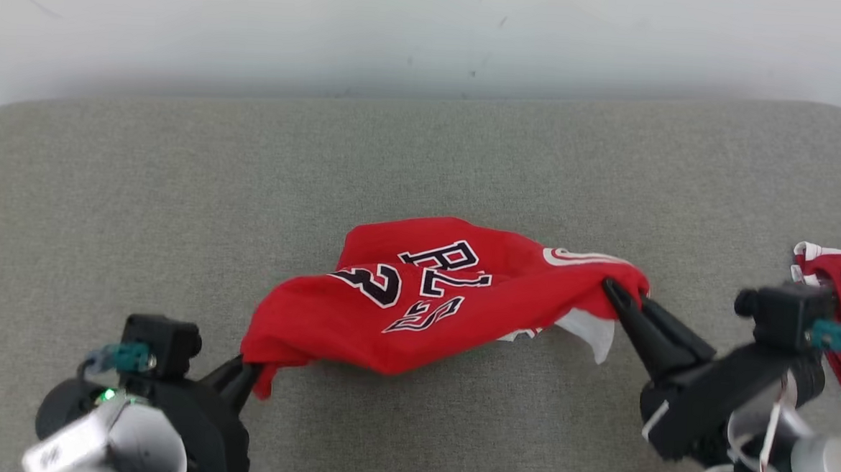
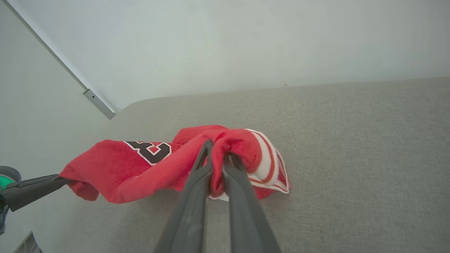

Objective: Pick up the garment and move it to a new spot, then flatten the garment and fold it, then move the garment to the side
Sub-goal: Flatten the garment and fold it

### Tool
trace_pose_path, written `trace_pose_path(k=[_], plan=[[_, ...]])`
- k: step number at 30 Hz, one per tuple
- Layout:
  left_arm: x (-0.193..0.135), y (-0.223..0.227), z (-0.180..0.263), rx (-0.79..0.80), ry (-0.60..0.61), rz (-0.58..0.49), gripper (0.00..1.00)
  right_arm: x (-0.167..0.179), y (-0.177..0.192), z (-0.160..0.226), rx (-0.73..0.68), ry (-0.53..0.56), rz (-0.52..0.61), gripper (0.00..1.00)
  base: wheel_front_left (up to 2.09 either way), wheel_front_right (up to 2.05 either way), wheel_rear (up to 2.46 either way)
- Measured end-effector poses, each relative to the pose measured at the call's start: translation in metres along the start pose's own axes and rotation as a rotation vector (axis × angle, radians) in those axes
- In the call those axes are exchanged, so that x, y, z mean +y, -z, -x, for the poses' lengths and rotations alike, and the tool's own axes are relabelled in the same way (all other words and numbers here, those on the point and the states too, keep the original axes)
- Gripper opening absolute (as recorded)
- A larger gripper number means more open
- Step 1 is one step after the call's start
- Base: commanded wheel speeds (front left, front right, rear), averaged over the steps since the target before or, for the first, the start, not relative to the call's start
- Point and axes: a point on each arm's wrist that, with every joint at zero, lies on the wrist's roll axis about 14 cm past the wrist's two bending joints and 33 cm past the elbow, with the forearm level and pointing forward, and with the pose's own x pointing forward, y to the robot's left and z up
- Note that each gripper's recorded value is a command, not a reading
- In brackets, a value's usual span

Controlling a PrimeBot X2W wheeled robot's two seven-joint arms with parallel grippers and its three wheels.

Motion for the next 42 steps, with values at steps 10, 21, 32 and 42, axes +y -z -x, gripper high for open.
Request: trace_pose_path(k=[10, 21, 32, 42], plan=[[0.036, 0.000, -0.058, 0.239, -0.015, -0.202, 0.41, -0.032, -0.019, -0.068, 0.043, 0.065, -0.018, 0.00, 0.00, 0.00, 0.00], [0.034, -0.014, -0.105, 0.227, 0.016, -0.289, 1.00, -0.060, 0.000, -0.101, 0.068, 0.155, -0.061, 1.00, 0.00, 0.00, 0.00], [0.051, -0.040, -0.080, -0.045, -0.118, -0.171, 1.00, -0.059, 0.001, -0.073, -0.052, 0.189, 0.036, 1.00, 0.00, 0.00, 0.00], [0.058, -0.063, -0.027, -0.357, -0.238, -0.019, 1.00, -0.054, -0.012, -0.026, -0.259, 0.284, 0.064, 1.00, 0.00, 0.00, 0.00]])
